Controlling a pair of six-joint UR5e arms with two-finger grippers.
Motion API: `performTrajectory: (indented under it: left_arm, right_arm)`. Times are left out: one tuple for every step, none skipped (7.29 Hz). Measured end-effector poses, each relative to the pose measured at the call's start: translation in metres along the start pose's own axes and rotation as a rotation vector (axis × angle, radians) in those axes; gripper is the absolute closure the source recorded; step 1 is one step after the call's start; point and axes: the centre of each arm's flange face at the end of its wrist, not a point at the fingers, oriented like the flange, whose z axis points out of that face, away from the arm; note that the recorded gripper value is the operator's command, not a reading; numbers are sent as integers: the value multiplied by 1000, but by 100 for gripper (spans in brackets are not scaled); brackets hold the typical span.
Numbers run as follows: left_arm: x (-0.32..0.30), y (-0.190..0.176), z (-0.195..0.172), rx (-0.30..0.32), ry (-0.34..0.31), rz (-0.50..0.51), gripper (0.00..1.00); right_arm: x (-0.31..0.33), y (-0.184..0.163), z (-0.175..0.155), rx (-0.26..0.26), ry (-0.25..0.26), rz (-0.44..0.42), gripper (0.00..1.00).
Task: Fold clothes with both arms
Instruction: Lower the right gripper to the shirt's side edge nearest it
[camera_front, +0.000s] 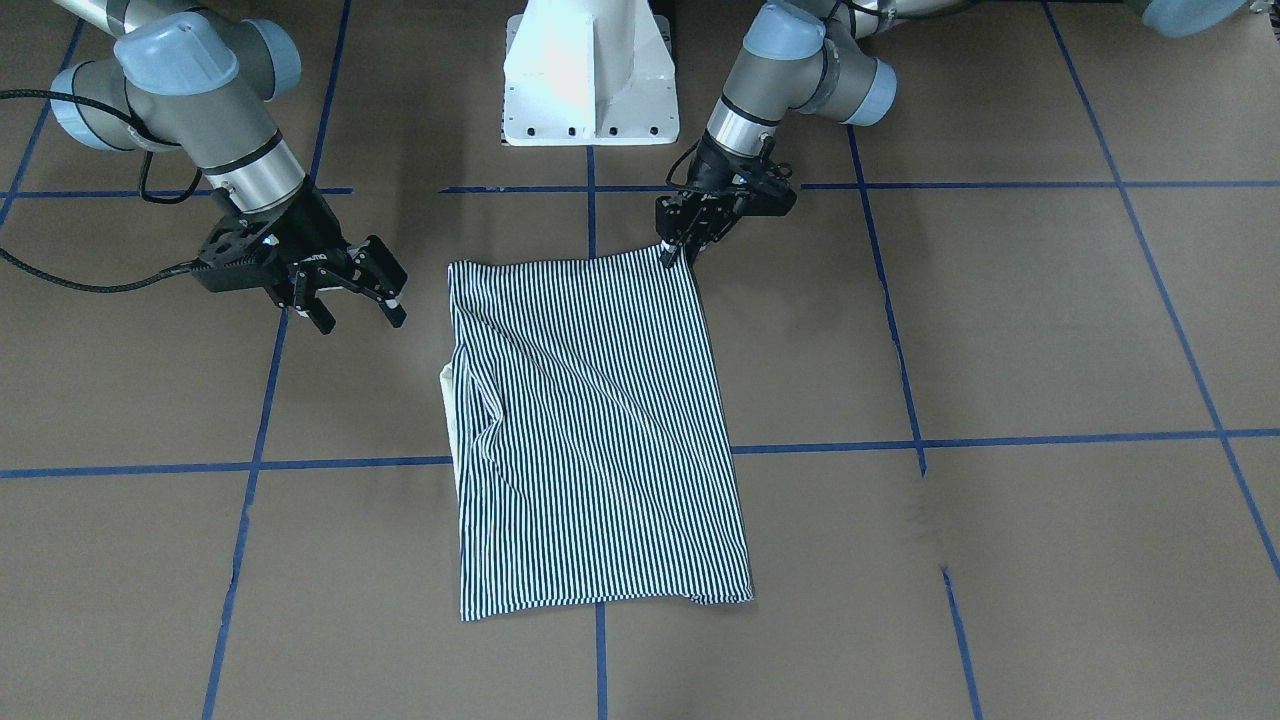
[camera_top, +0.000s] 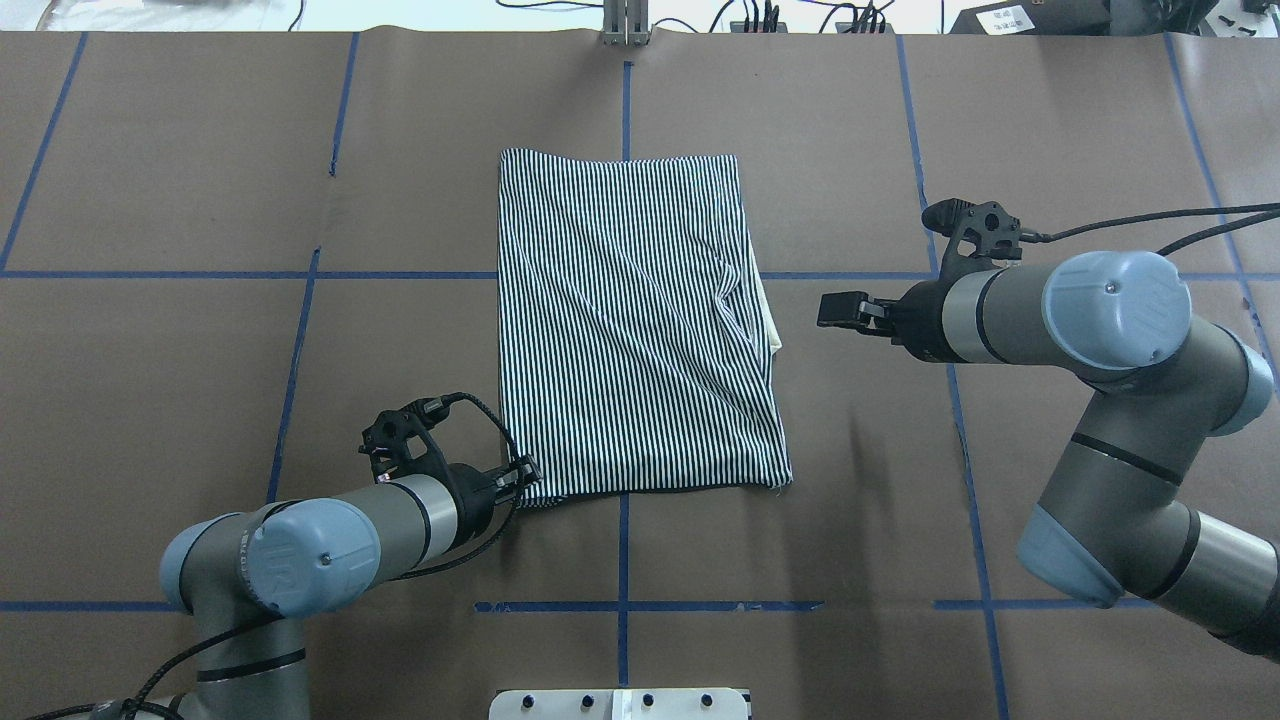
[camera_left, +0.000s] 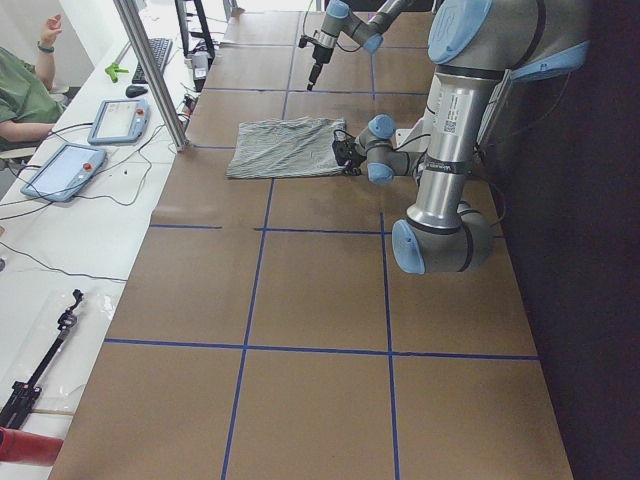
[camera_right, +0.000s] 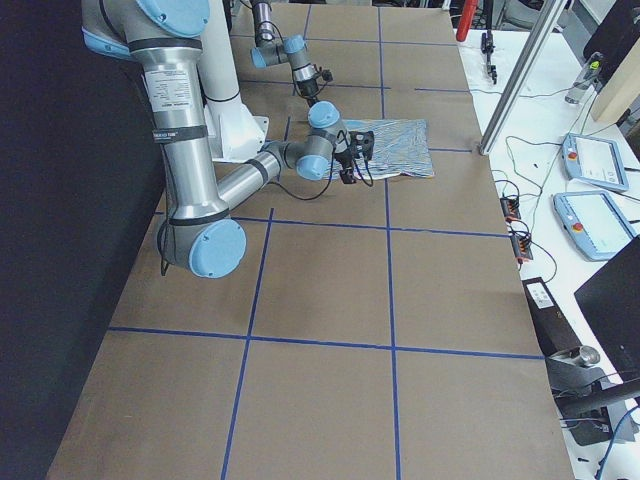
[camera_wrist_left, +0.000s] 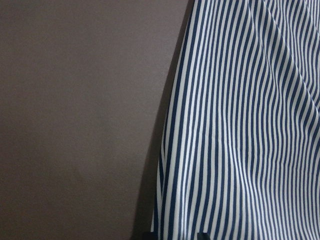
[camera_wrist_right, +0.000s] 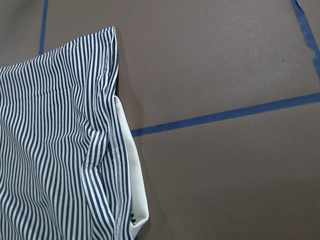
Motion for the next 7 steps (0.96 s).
performTrajectory:
  left_arm:
    - [-1, 1, 0, -2, -1, 1, 60]
    - [-1, 2, -1, -3, 0, 2, 60]
    - [0, 3, -1, -4, 0, 3, 67]
    - [0, 4, -1, -6, 1, 3, 91]
    - [0, 5, -1, -7, 1, 4, 100]
    - [-1, 5, -1, -7, 0, 4, 100]
    - [-1, 6, -1, -7, 0, 5, 100]
  right_arm:
    - [0, 1, 1, 1, 1, -1, 0]
    - [0, 1, 1, 4, 2, -2, 0]
    - [0, 2, 2, 5, 2, -3, 0]
    - [-1, 3, 2, 5, 3, -4, 0]
    - [-1, 4, 3, 5, 3, -5, 1]
    - [-3, 9, 5, 6, 2, 7, 3]
    - [-15, 24, 12, 24, 0, 50, 11]
